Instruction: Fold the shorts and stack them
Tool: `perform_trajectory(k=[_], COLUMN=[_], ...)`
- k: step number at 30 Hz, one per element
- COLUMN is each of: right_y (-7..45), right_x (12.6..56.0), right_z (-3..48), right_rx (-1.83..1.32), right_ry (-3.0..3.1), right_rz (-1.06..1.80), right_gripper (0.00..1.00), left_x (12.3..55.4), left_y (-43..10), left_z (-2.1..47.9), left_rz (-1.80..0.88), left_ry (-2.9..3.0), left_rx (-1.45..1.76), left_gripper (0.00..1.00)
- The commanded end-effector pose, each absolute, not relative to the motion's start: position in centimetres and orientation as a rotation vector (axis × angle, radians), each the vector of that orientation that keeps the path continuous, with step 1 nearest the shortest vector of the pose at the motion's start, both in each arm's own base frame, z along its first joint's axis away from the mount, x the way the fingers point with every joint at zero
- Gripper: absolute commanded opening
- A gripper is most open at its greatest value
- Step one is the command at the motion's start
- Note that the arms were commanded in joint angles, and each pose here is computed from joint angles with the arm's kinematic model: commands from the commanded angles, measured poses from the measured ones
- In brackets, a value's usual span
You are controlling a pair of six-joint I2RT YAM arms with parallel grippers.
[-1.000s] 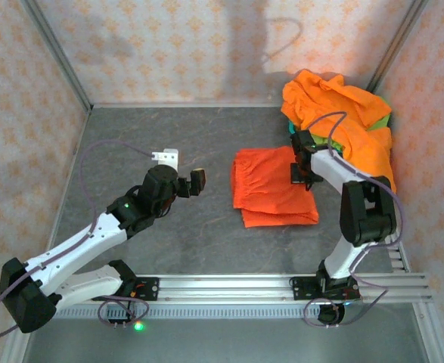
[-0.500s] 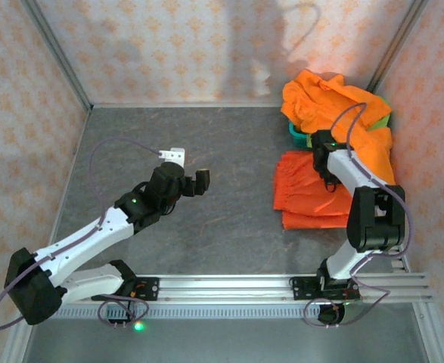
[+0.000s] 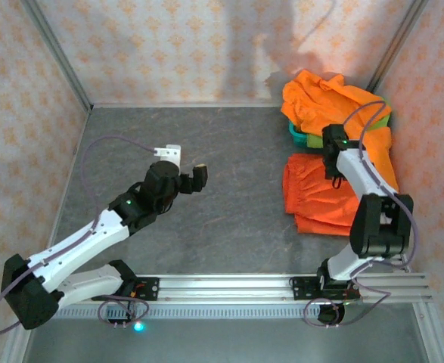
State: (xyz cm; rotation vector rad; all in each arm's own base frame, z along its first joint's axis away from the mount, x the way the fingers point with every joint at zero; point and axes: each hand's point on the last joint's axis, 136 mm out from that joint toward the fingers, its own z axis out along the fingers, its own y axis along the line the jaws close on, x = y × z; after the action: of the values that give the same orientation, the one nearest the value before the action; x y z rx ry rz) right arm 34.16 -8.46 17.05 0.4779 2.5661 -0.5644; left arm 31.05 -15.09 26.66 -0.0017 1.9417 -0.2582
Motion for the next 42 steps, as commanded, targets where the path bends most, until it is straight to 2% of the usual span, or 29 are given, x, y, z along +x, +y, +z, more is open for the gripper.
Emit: perform_trajectory(k=[1, 4, 8, 15, 18, 26, 31, 35, 36, 42], right_y=[-4.5, -3.3, -1.4, 0.5, 0.3, -0.2, -0.2, -0.1, 0.0, 0.6], right_x=[37.5, 39.8, 43.5, 50.0, 52.3, 56.5, 57.1, 56.9, 56.8, 55.6], right_z=[22.0, 24.2, 25.5, 23.6, 21.6, 16.9, 15.8, 17.6, 18.7, 28.2], right_rx=[0.487, 0.429, 0.33, 0.219, 0.2, 0.123, 0.109, 0.128, 0.14, 0.209], right_ry=[2.429, 2.388, 2.387, 2.437, 2.462, 2.522, 2.541, 2.515, 2.495, 2.3], right_rz=[-0.163, -0.139, -0.165, -0.295, -0.359, -0.489, -0.503, -0.478, -0.458, -0.318], right_gripper=[0.99, 1.0, 0.99, 0.99, 0.95, 0.68, 0.33, 0.04, 0.0, 0.0], left_x=[31.1, 30.9, 30.9, 32.1, 32.1, 31.5, 31.2, 31.0, 31.0, 30.8], left_y=[-12.4, -10.6, -10.1, -9.5, -9.8, -9.6, -9.6, -9.4, -9.4, -9.2], left_z=[28.5, 28.7, 29.4, 27.5, 27.1, 27.2, 26.6, 26.2, 26.3, 26.3], left_rz=[-0.112, -0.027, -0.114, -0.163, -0.165, -0.216, -0.22, -0.22, -0.221, -0.22], left_ry=[1.865, 1.876, 1.879, 2.0, 2.022, 1.977, 1.995, 1.994, 1.99, 1.985], left_rx=[-0.026, -0.075, -0.14, -0.224, -0.209, -0.235, -0.238, -0.248, -0.249, -0.253], left_gripper=[1.0, 1.0, 1.0, 1.0, 1.0, 1.0, 1.0, 1.0, 1.0, 1.0])
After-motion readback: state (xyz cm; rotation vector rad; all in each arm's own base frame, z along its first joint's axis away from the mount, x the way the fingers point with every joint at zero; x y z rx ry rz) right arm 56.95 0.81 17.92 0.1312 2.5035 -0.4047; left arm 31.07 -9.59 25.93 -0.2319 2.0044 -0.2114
